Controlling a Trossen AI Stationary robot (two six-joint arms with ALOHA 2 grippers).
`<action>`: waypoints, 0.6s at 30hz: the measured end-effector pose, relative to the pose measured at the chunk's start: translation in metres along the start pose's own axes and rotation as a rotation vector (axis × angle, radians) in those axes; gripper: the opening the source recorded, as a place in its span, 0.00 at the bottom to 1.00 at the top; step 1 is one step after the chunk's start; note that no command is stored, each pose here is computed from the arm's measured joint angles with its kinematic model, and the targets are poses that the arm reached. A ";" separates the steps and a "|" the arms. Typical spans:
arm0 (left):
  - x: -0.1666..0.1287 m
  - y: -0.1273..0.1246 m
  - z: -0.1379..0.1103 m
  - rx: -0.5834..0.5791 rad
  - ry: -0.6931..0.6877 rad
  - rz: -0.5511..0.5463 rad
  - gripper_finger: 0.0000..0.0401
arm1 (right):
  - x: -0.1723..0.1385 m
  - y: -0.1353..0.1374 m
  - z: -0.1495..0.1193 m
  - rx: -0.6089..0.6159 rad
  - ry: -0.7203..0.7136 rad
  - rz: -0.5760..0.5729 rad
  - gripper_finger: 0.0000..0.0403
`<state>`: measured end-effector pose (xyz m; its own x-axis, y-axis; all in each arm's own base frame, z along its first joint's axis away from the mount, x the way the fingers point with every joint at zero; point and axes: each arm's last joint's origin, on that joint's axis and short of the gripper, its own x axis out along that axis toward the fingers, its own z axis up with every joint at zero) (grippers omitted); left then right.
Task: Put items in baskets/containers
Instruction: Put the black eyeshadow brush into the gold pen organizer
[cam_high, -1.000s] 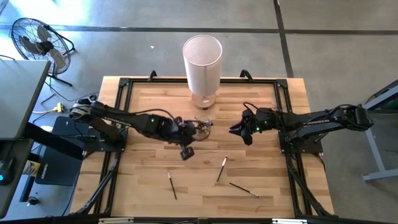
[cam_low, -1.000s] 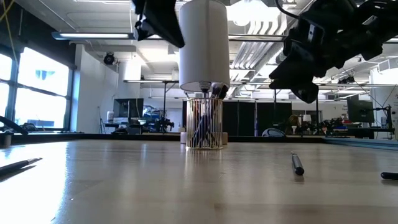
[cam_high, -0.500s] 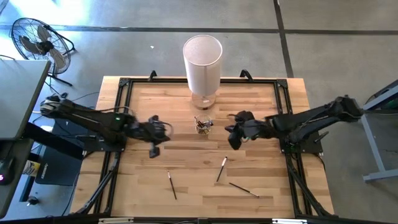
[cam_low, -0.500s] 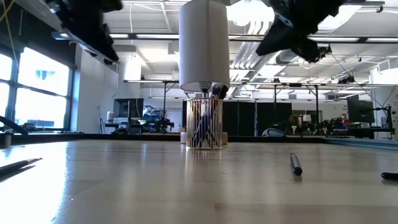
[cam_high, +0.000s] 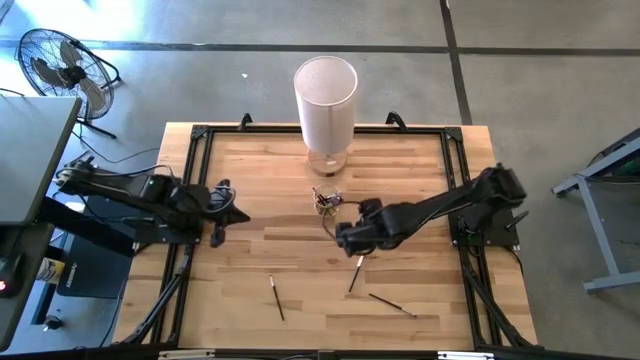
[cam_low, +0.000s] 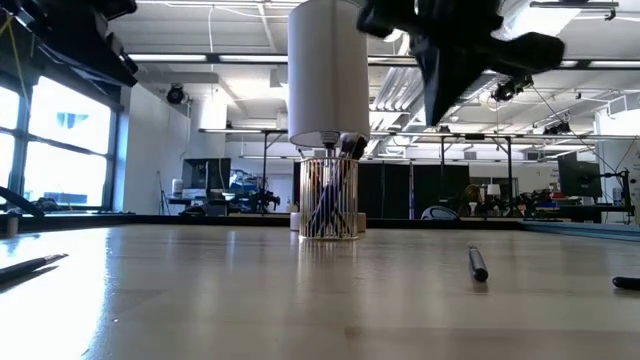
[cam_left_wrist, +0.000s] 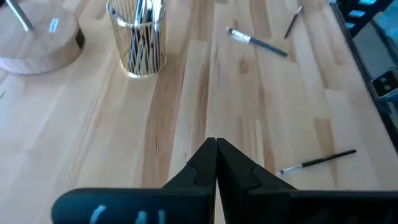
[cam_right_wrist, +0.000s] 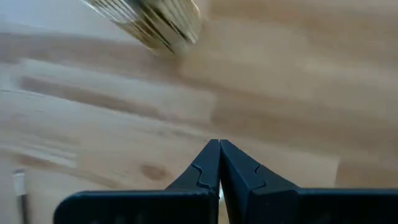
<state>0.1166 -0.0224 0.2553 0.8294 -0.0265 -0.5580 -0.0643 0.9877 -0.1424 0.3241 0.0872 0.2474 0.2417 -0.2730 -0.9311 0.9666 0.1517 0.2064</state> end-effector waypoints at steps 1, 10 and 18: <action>-0.001 0.000 0.000 0.003 -0.008 -0.005 0.00 | 0.006 0.002 -0.004 0.034 0.021 -0.020 0.01; -0.001 0.000 0.000 0.025 -0.002 0.001 0.00 | 0.044 0.005 -0.024 0.164 0.168 -0.189 0.11; -0.001 0.000 0.000 0.055 0.002 0.004 0.00 | 0.075 0.000 -0.034 0.217 0.215 -0.228 0.24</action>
<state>0.1159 -0.0221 0.2552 0.8284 -0.0229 -0.5597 -0.0367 0.9948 -0.0951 0.3398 0.0987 0.1671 0.0168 -0.0670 -0.9976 0.9946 -0.1015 0.0236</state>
